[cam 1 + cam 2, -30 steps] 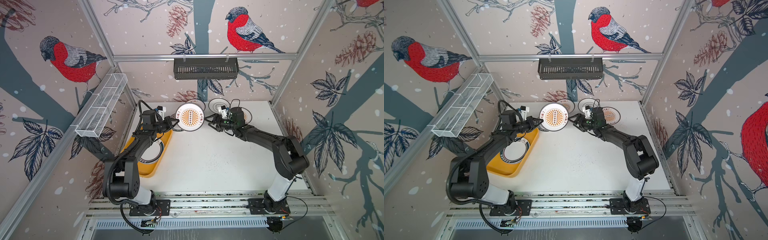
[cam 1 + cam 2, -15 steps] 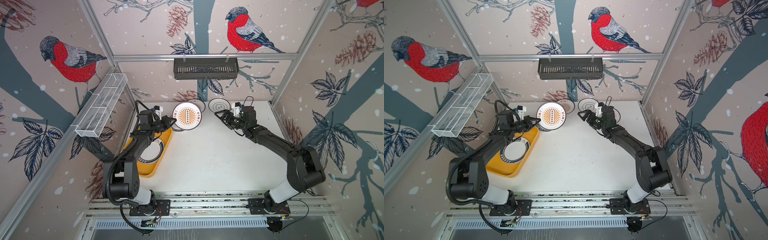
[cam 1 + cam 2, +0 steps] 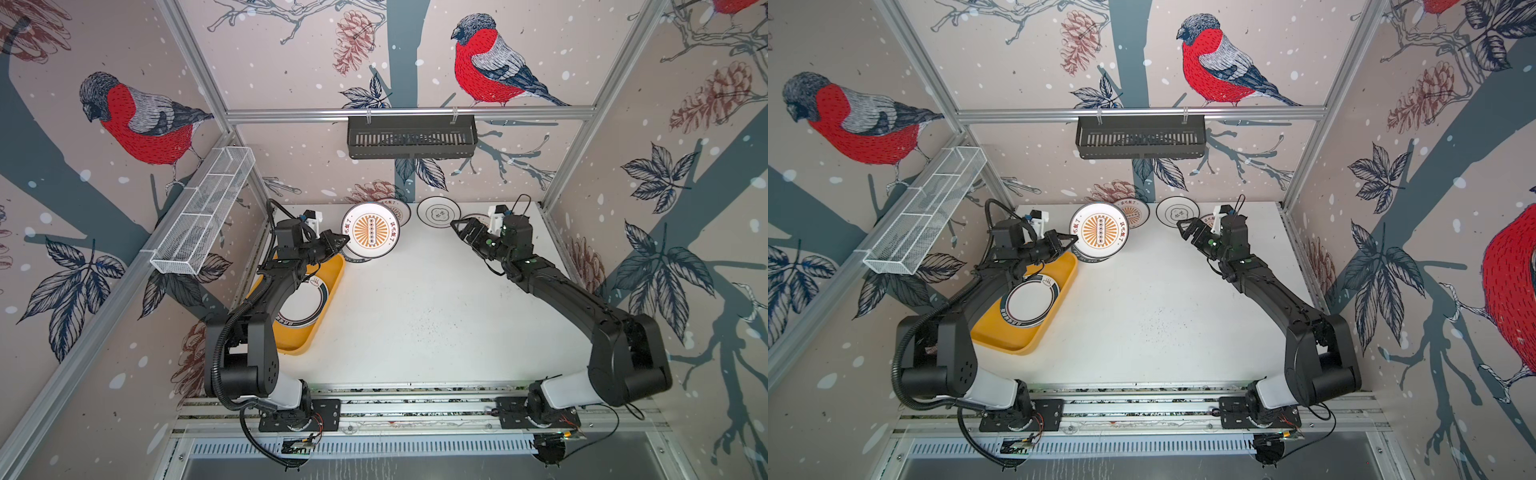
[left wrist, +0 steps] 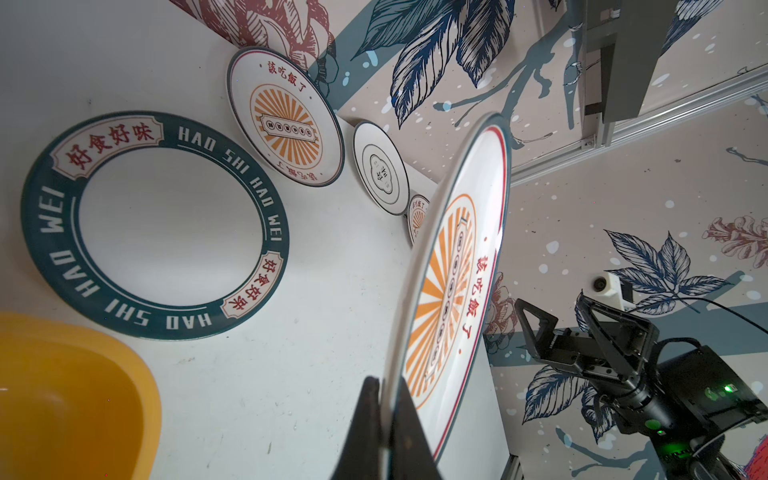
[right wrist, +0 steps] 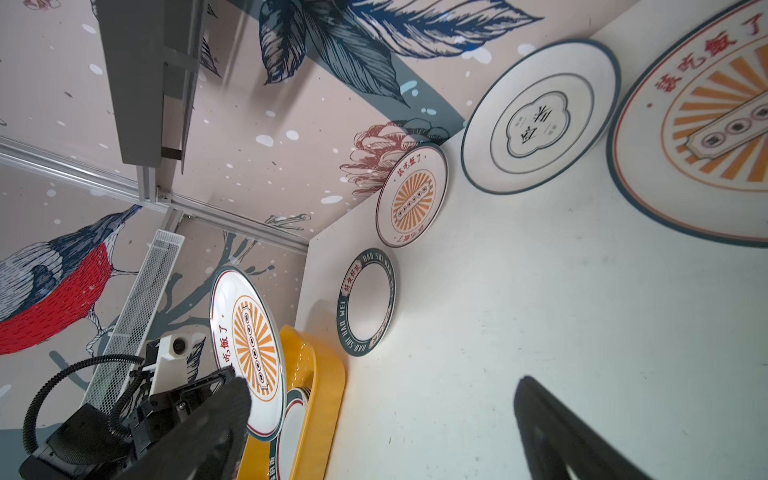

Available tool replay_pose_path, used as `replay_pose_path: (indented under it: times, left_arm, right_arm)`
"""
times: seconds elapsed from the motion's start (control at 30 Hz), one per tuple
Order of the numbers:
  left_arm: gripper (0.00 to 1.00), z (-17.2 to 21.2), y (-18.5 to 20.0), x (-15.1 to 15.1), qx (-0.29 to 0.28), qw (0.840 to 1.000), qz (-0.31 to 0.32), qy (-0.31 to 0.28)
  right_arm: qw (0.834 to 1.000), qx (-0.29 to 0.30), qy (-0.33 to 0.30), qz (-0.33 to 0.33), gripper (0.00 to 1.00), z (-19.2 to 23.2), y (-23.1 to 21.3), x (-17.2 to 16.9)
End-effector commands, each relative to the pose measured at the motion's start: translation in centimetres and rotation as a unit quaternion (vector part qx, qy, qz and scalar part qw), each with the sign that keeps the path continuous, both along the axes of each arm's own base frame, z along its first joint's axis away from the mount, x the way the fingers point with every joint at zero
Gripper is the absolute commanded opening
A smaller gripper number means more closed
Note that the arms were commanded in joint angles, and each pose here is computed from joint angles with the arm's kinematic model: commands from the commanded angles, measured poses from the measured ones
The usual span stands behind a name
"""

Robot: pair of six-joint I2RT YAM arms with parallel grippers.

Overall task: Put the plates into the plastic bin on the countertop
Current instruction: 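Carry the plate over the yellow bin with the left gripper while the right gripper withdraws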

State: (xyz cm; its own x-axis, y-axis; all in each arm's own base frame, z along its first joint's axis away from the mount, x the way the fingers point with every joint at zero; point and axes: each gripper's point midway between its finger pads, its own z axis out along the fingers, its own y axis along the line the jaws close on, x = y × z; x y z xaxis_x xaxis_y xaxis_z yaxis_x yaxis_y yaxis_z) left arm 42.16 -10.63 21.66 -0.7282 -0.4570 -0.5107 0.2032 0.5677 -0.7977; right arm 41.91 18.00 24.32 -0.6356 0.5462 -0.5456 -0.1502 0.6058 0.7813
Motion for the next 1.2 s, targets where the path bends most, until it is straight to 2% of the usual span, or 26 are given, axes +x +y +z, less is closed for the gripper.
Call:
replay_pose_path:
  times: [0.0,0.4,0.8,1.17]
  left_arm:
    - [0.00,1.2,0.1,0.3,0.003,1.000,-0.004,-0.027]
    - [0.00,1.5,1.6,0.0,0.014,1.000,0.026,-0.006]
    - [0.00,-0.6,6.6,-4.4,-0.015,0.991,0.124,0.042]
    - [0.00,-2.7,9.5,-8.7,-0.007,0.981,0.181,0.068]
  right_arm:
    - [0.999,-0.021,-0.017,-0.036,1.00,0.5,-1.8,0.2]
    - [0.995,-0.031,-0.031,-0.093,0.99,1.1,-5.9,-0.6]
    - [0.995,-0.027,-0.024,-0.093,0.99,0.2,-6.6,-0.6]
    - [0.995,-0.022,-0.027,-0.094,1.00,0.0,-6.9,-0.7]
